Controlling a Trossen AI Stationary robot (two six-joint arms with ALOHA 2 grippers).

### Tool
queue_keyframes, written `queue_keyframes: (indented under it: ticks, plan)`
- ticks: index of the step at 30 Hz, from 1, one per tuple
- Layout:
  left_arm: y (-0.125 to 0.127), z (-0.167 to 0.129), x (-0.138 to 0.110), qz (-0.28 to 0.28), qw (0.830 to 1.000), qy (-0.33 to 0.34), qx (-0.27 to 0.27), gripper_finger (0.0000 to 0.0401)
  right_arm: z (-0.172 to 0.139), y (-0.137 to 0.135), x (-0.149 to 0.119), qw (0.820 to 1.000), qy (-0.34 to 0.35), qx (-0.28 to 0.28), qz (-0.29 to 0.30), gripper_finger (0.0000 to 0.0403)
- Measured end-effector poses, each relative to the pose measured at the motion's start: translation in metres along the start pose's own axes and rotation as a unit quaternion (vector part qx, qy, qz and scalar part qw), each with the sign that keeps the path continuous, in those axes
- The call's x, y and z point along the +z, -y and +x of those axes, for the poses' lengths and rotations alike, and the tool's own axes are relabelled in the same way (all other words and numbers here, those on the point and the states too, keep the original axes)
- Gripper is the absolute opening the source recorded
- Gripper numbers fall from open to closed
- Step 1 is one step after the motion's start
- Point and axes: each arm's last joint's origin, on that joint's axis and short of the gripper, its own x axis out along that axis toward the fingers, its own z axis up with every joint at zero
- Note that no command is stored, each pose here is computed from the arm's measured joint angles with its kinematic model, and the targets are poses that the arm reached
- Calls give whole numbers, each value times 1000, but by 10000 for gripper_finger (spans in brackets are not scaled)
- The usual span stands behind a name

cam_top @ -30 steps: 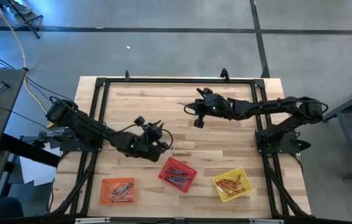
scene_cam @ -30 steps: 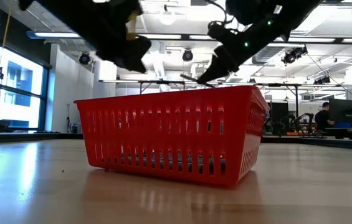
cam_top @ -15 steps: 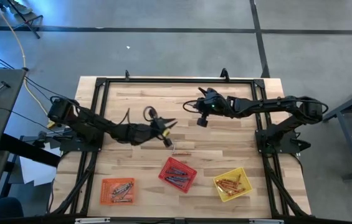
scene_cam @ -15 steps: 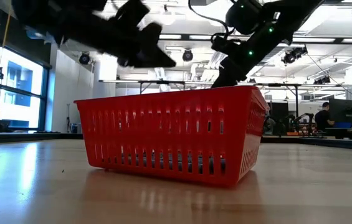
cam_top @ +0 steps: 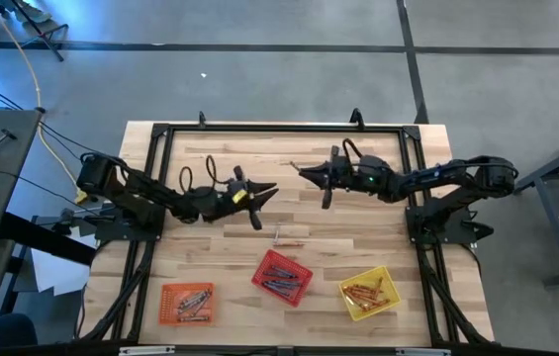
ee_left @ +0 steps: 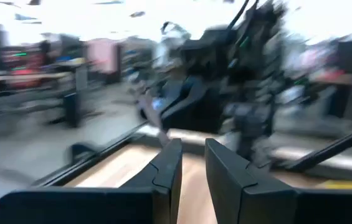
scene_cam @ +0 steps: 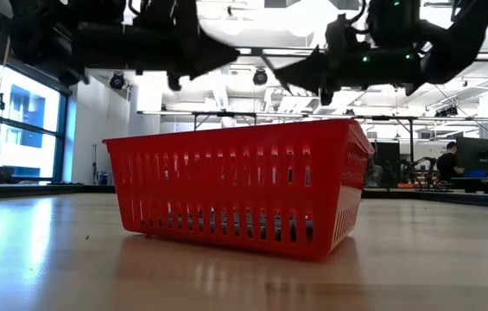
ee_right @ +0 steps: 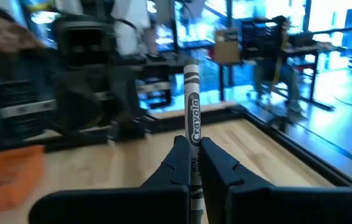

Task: Sort crayons
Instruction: Put the gray crayon into the orange bin

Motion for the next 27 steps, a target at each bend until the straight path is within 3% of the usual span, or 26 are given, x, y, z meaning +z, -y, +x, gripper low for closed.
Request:
queue_keyframes:
  ticks: [4, 13, 19, 27]
  plan:
    - [-8, 5, 7, -33, 997, 36, -62, 60, -1, -15, 2, 999, 20, 30, 7, 0]
    - [-10, 12, 11, -47, 993, 33, -100, 80, 0, -43, 4, 996, 26, 80, -8, 0]
    - [2, 24, 16, -15, 993, 8, -120, 122, 0, -50, 4, 996, 25, 86, -4, 2]
    - [11, 33, 30, -16, 991, 26, -127, 160, -1, -55, 4, 997, 28, 67, -15, 3]
